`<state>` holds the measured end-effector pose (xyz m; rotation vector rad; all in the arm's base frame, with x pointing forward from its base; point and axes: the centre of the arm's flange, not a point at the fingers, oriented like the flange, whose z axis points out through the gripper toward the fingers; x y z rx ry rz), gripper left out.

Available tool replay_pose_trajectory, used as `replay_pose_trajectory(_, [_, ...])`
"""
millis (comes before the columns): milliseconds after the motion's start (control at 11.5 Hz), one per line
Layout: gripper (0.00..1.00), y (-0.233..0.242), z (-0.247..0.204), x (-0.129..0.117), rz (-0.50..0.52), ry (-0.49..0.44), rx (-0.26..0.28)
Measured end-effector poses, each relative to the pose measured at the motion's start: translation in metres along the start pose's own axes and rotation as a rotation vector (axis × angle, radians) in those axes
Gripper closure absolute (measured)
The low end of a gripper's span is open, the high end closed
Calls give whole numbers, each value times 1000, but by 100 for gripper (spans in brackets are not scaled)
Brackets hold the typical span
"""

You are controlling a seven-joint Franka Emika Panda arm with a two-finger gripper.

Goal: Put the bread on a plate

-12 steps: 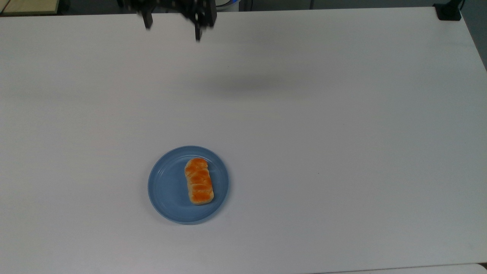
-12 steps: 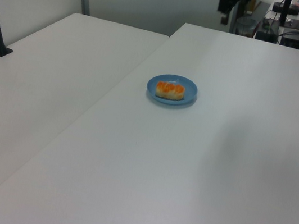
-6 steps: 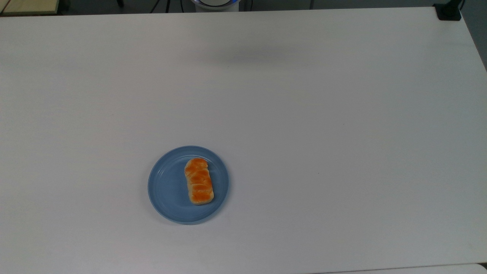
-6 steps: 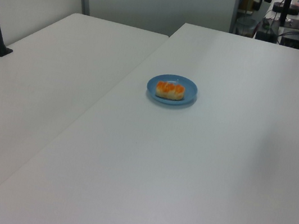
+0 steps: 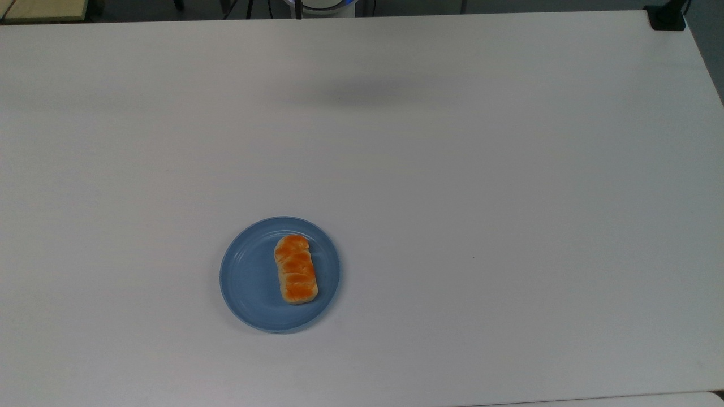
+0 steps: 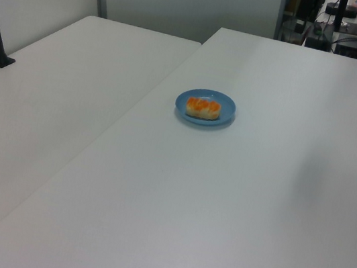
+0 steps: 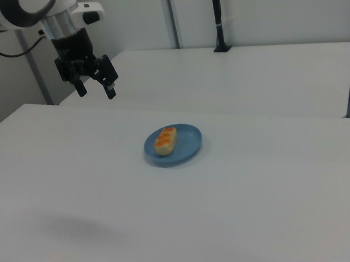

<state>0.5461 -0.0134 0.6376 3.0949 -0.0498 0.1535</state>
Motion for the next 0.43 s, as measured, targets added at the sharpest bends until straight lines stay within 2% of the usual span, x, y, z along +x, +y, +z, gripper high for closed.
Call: replay_pose_trajectory(435, [0, 9, -2, -2, 8, -6, -1])
